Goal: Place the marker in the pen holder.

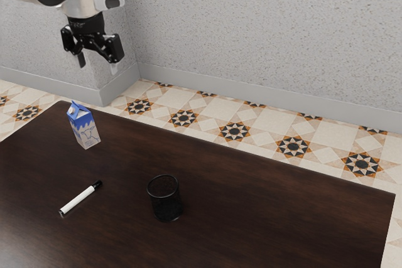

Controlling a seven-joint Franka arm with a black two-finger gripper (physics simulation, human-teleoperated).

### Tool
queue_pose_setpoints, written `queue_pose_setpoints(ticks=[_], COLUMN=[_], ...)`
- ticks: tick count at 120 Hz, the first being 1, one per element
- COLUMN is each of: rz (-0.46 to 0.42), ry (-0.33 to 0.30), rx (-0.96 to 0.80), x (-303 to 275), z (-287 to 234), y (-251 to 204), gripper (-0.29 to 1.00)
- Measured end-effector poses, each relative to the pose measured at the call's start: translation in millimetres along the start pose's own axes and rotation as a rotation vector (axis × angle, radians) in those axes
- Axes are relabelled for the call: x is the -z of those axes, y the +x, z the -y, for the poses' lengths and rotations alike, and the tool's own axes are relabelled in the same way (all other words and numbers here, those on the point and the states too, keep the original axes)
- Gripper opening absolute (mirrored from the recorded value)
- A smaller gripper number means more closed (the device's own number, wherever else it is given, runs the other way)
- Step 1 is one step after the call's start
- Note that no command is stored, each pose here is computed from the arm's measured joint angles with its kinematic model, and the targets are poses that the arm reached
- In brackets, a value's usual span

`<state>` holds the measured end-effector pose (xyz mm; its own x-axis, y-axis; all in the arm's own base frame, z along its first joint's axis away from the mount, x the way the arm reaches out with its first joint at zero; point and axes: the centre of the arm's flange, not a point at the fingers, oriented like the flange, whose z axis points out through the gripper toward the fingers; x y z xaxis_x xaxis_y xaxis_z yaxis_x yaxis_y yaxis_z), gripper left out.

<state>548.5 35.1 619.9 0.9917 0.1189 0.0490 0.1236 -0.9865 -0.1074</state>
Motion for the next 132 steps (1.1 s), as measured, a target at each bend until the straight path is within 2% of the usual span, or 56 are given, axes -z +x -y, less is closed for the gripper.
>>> queue_pose_setpoints(ticks=[14, 30, 41, 58, 70, 98, 132], rz=[0.027, 0.163, 0.274, 0.35, 0.353, 0.358, 0.313], ry=[0.005, 0.014, 0.016, 0.001, -0.002, -0.008, -0.014], rx=[0.003, 0.004, 0.033, 0.104, 0.111, 0.157, 0.127], x=[-19.0, -109.3, -175.1, -247.3, -273.6, -332.3, -367.9], z=[-1.4, -1.5, 11.6, 36.1, 33.4, 58.6, 81.1], y=[-1.2, -19.1, -54.3, -97.7, -107.5, -97.7, -61.2], gripper=[0.7, 0.7, 0.7, 0.7, 0.7, 0.7, 0.69])
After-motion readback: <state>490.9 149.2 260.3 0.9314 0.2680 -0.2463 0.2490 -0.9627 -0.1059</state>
